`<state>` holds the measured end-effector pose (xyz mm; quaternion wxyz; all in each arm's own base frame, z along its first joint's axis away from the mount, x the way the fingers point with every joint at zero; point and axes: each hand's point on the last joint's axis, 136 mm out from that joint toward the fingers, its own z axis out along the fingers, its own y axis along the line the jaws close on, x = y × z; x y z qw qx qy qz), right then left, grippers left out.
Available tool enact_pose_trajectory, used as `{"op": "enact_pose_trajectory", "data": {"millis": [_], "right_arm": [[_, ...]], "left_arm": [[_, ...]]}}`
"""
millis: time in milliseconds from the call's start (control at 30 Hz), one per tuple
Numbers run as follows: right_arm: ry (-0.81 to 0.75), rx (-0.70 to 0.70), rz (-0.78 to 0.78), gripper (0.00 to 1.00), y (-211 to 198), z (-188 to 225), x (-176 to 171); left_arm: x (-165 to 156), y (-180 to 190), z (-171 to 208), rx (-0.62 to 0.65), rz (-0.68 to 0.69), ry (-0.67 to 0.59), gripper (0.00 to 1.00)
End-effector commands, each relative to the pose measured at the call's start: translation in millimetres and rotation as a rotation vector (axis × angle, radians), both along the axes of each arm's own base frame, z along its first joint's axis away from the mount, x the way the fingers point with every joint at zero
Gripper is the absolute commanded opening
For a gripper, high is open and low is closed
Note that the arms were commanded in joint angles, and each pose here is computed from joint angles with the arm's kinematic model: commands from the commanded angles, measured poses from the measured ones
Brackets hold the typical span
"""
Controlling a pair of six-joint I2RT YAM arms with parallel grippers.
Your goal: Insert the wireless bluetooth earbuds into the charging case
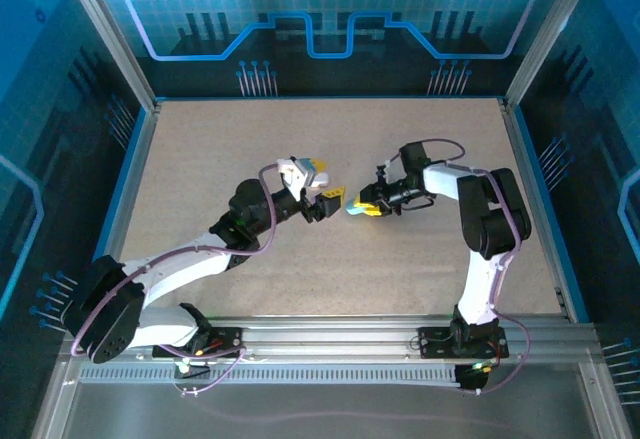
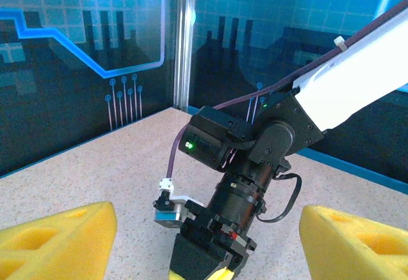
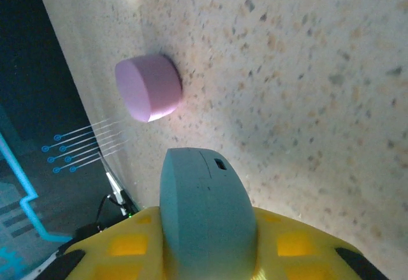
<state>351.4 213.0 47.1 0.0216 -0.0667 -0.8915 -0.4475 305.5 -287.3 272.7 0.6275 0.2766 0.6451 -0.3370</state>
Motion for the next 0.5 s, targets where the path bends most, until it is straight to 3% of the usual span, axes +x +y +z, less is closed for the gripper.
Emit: {"op": "enact_pose_trajectory", "data": {"millis": [0,300,467], "right_arm": [[-0.052,-0.013,0.015,0.23,5.6,-3.8,14.1],[0.003,-0.094,0.020,0.28,-0.3,-36.9,7.8],[0.008,-0.149,0.023,0.37,-8.1,-39.6,-2.0]], "left_arm": [[2.4,7.0,13.2,-0.025,0.033,-0.011,0.78],[3.6,10.0,14.5,-0.014,0.051,-0.009,0.84],[5.0,12.1,12.6,0.000,0.065,-0.001,0.85]]}}
